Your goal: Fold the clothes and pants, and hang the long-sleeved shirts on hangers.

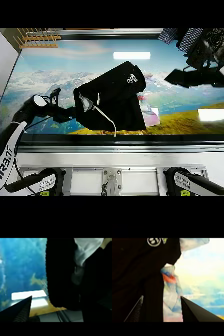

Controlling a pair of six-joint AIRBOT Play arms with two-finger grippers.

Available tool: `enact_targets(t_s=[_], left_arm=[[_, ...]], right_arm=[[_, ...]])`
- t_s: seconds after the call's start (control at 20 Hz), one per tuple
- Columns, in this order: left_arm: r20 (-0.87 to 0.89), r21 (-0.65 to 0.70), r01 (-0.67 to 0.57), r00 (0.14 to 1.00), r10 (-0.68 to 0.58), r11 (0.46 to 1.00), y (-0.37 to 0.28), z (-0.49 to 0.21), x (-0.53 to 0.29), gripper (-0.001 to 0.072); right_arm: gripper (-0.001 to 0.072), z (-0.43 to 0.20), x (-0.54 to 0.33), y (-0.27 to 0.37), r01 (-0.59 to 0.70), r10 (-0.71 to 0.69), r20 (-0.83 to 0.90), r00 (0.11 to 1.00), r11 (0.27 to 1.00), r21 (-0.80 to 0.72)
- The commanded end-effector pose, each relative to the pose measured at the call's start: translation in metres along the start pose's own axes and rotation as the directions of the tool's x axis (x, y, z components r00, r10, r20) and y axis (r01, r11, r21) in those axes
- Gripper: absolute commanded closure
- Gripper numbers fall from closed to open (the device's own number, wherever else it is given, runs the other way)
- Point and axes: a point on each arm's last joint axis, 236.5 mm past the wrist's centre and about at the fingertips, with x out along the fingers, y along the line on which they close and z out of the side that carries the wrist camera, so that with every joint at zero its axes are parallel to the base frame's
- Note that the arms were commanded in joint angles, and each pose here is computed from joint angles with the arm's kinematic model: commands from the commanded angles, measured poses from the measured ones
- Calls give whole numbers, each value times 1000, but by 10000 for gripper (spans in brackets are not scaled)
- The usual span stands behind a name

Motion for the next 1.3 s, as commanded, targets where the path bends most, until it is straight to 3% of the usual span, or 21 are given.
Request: enact_targets(t_s=[0.0, 0.15, 0.25, 0.3, 0.35, 0.6, 0.95, 1.0, 1.05, 1.1, 1.25], left_arm=[[24, 21, 46, 999, -46, 999, -13, -9, 22, 78], [93, 19, 34, 995, -35, 999, -18, 6, 24, 79], [114, 1, 33, 993, -33, 999, -20, 11, 25, 155], [114, 0, 34, 993, -34, 999, -20, 11, 25, 451], [114, 0, 34, 993, -33, 999, -20, 11, 25, 686], [114, 1, 33, 993, -33, 999, -20, 11, 25, 697], [113, 1, 33, 993, -33, 999, -20, 11, 25, 698], [113, 1, 33, 993, -33, 999, -20, 10, 25, 697], [113, 1, 34, 993, -34, 999, -20, 10, 24, 698], [114, 1, 35, 993, -35, 999, -21, 11, 24, 697], [205, 46, 53, 977, -61, 998, -37, 28, -7, 697]], right_arm=[[211, -81, 15, -15, 34, -20, -141, 990, 995, 98], [208, -145, 39, -23, 53, 18, -259, 966, 963, 265], [206, -189, 56, -16, 36, 101, -329, 939, 922, 385], [206, -207, 64, -11, 26, 144, -344, 928, 896, 444], [207, -219, 72, -11, 27, 161, -340, 927, 873, 487], [208, -251, 113, -8, 95, 101, -292, 951, 803, 588], [211, -224, 151, 16, 28, 75, -130, 989, 760, 649], [239, -219, 152, 14, 24, 64, -110, 992, 758, 651], [490, -213, 152, 13, 16, 58, -95, 994, 769, 639], [695, -205, 151, 15, -1, 59, -78, 995, 799, 601], [700, -154, 130, 26, -67, 81, -14, 997, 906, 419]])
